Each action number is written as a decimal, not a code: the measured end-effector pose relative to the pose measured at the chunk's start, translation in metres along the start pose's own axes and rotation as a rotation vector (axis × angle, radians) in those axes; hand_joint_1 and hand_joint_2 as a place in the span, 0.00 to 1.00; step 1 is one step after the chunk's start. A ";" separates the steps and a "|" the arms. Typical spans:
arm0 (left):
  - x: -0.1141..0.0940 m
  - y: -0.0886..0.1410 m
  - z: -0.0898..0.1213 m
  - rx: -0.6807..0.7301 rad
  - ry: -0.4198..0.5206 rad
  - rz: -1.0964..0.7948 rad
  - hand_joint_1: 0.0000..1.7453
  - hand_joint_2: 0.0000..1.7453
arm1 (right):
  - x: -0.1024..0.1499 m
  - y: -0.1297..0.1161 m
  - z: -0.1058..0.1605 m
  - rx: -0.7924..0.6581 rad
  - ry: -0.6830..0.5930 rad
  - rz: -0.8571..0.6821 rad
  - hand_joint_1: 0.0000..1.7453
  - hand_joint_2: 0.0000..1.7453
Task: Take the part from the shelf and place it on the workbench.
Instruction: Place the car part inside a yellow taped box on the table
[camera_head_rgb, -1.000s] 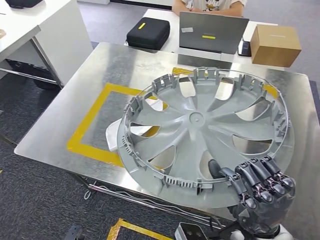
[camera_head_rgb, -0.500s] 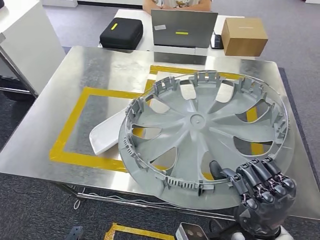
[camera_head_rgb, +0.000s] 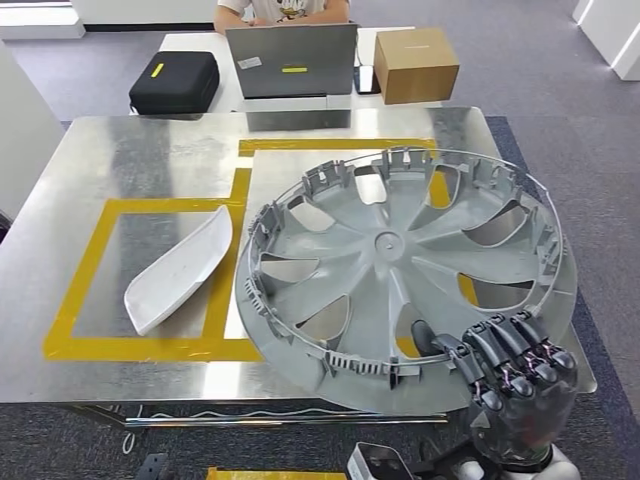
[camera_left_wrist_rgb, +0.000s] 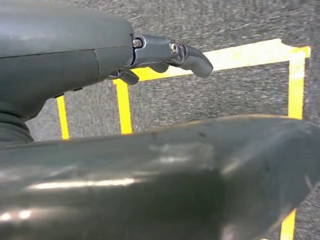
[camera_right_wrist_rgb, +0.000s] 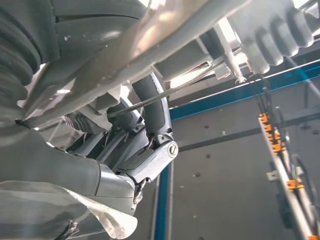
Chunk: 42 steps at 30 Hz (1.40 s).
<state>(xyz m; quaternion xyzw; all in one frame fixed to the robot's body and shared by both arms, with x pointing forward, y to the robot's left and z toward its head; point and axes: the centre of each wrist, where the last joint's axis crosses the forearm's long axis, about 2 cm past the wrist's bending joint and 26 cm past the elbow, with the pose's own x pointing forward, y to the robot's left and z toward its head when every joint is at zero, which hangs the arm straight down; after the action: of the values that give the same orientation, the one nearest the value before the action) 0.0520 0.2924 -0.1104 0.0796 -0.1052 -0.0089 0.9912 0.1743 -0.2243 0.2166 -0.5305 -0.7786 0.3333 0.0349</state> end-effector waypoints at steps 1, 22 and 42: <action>0.001 0.000 0.000 0.000 -0.001 0.000 0.00 0.00 | 0.000 0.001 0.001 0.003 -0.005 0.000 1.00 1.00; 0.001 0.002 0.000 0.008 0.008 0.002 0.00 0.00 | -0.003 0.012 0.016 0.080 0.032 -0.003 1.00 1.00; 0.000 0.009 -0.001 0.014 0.011 0.010 0.00 0.00 | -0.014 0.052 0.057 0.276 0.381 0.007 1.00 1.00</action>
<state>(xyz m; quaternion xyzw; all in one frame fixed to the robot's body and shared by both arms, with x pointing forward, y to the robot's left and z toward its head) 0.0527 0.3017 -0.1102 0.0858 -0.1003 -0.0028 0.9912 0.1991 -0.2527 0.1480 -0.5768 -0.7031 0.3305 0.2525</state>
